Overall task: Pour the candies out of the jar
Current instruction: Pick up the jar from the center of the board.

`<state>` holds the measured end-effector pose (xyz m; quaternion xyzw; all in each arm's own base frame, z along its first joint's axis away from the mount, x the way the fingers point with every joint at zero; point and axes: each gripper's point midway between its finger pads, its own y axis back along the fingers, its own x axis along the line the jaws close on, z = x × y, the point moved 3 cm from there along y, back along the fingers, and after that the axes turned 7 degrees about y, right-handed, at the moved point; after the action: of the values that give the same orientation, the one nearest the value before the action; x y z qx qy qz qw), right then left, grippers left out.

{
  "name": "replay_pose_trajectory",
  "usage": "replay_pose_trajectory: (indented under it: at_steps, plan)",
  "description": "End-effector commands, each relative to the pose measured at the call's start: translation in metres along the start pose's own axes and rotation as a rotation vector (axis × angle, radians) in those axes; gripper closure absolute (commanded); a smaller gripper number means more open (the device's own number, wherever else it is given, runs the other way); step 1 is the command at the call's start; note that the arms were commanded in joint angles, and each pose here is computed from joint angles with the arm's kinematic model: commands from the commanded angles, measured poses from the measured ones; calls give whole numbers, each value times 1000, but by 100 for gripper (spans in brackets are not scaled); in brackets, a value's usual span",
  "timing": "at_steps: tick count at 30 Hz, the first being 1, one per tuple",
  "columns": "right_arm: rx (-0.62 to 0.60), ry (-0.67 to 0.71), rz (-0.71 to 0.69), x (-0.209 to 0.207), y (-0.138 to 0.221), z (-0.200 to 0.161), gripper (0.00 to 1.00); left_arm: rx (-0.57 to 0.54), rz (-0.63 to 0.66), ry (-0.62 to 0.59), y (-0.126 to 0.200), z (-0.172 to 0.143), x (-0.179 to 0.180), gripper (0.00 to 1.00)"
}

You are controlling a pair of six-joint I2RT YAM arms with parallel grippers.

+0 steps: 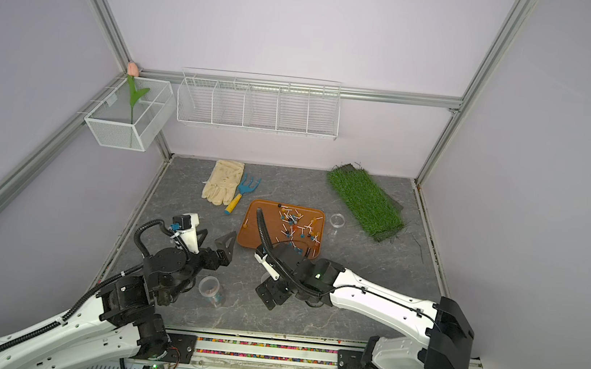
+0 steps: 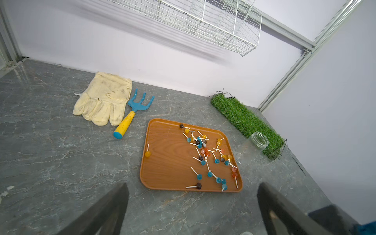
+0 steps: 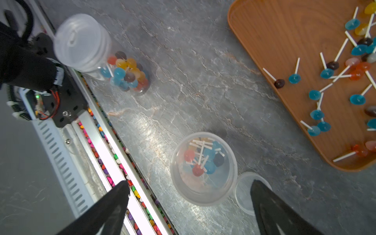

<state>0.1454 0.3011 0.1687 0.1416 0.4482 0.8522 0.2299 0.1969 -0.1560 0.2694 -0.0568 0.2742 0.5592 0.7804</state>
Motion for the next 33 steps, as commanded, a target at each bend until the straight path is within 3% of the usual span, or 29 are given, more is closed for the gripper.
replay_pose_trajectory:
  at_steps: [1, 4, 10, 13, 19, 29, 33]
  plan:
    - [15, -36, -118, -14, -6, -2, 2, 19, 14, 47, -1, 3, 2, 0]
    - [20, -36, -111, -12, -12, 0, 2, 16, 8, 68, -3, 6, 2, 0]
    - [50, -25, -91, -8, -28, 6, 18, 10, 25, 65, -8, 12, 5, 1]
    - [65, -32, -87, -6, -35, 5, 32, 9, 17, 41, -10, 12, 3, 1]
    - [62, -57, -96, -7, -36, 8, 45, -5, 0, 6, -15, 18, -4, 0]
    - [36, -47, -53, -20, -20, 32, 52, -40, 34, 6, -19, 21, -1, 1]
    - [-42, -93, -21, -39, 12, 46, 52, -81, -54, -128, -16, 39, -21, 0]
